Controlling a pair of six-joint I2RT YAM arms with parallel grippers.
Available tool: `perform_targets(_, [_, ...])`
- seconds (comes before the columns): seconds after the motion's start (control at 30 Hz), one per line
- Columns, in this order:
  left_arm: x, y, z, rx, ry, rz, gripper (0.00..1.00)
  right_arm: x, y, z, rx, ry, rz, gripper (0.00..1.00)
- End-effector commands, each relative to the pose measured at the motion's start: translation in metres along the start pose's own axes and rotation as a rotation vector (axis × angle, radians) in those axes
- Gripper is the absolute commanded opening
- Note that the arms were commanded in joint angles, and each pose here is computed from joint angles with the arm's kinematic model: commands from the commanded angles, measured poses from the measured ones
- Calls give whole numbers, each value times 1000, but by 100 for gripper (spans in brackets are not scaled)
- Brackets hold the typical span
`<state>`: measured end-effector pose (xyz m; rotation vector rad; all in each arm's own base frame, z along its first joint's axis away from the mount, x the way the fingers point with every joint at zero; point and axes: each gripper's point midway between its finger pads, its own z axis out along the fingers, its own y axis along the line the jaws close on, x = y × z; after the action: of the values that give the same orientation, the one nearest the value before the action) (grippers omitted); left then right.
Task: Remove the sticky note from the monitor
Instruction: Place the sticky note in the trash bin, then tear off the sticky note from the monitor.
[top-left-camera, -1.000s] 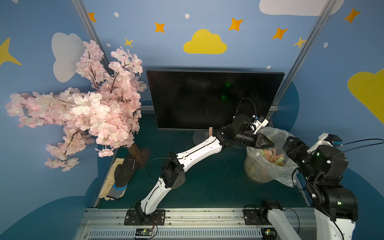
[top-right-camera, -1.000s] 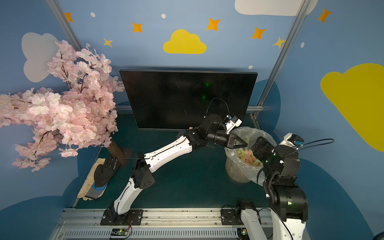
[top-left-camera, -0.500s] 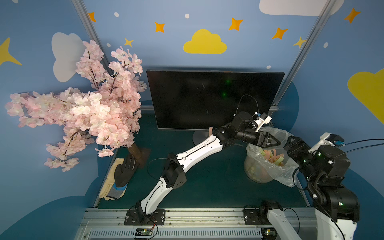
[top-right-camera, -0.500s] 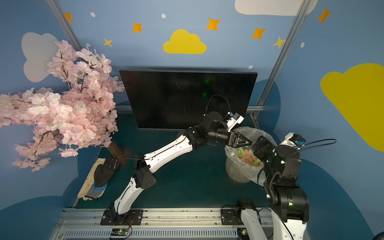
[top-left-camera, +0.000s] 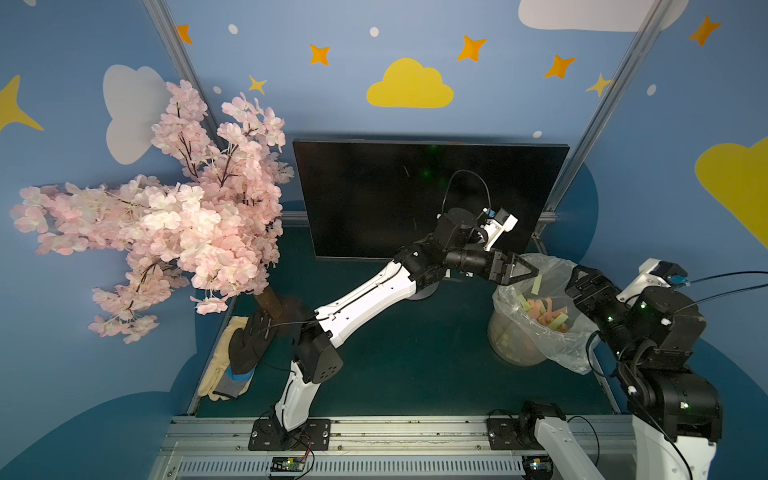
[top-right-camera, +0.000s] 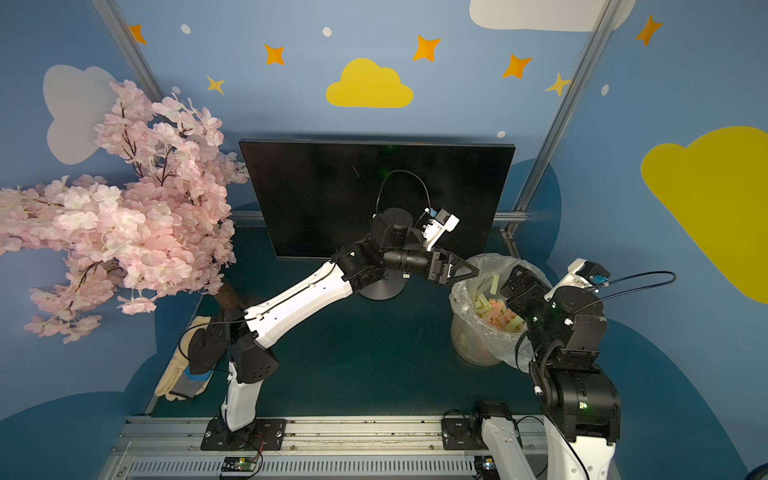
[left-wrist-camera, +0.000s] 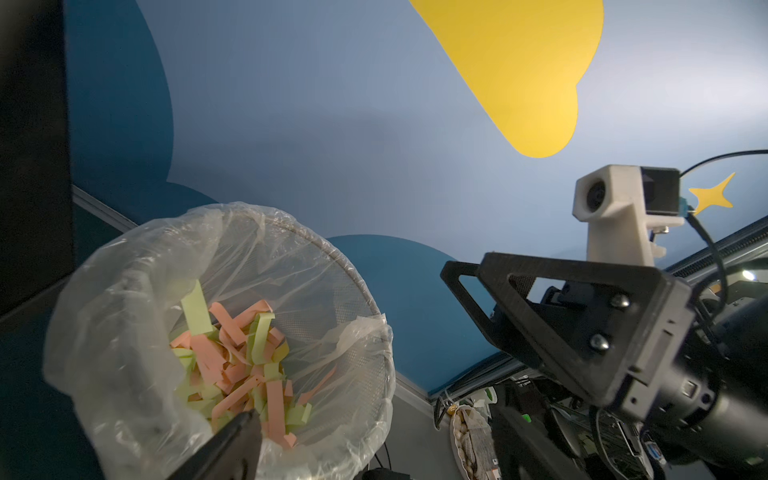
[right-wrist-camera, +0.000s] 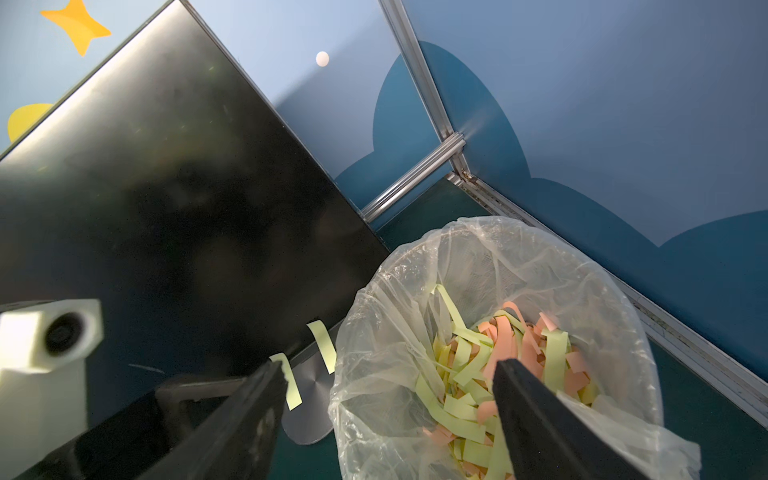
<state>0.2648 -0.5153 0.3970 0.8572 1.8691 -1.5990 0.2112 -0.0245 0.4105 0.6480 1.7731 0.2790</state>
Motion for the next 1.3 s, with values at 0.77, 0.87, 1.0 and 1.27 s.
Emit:
perform_targets(0.77, [78,159,-193,-374,-360,-295,100,116,153,40,-469,447,-235,81])
perform_targets(0.87, [81,171,-196,-372,-398,-331,100,139,167,39,-491,486,-302,81])
perform_targets(1.0, [83,184,-195,-358,-450,-357,100,169,187,36,-533,535,-386,81])
perform_targets(1.27, [82,207,-186,-317,-554,-394,92,214,206,31,-583,583,-491,82])
